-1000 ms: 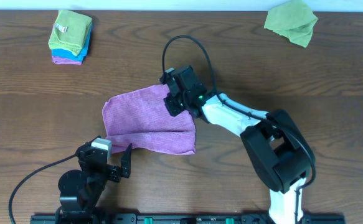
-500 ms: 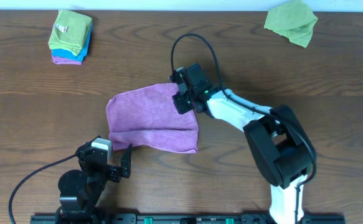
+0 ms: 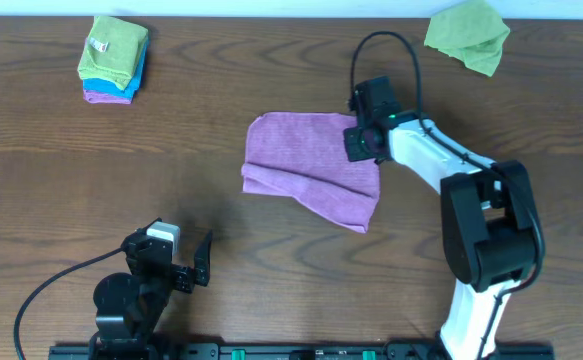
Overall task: Fold the cloth
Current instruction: 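Pull the cloth corner with the right gripper to spread it flat, then release the cloth and move the right gripper back to the right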
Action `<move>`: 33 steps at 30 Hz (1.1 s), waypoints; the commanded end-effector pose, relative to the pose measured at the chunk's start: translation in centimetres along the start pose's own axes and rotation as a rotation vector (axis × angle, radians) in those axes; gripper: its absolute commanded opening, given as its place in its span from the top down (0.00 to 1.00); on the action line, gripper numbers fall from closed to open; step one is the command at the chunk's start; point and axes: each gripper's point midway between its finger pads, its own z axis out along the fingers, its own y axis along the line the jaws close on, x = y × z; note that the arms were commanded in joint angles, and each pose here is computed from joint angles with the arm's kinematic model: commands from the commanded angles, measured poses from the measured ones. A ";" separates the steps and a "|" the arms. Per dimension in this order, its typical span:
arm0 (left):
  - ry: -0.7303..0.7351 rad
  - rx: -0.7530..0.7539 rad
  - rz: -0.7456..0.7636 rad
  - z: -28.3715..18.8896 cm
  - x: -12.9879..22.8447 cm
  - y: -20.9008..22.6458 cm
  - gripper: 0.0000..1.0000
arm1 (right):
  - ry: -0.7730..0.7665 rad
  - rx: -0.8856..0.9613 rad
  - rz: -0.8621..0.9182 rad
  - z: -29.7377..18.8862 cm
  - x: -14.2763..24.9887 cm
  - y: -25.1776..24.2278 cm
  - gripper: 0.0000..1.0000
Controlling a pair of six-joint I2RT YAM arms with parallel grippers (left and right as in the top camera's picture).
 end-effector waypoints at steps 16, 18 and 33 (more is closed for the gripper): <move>0.018 -0.003 0.007 0.3 0.9 0.1 0.05 | -0.047 -0.139 0.030 -10.8 -5.2 2.4 0.01; 0.018 -0.003 0.007 0.3 0.9 0.1 0.05 | -0.108 -0.111 0.031 -14.2 -6.4 1.8 0.01; 0.018 0.119 -0.094 0.2 0.8 -2.0 0.05 | -0.148 -0.163 -0.005 -25.1 -2.8 1.9 0.99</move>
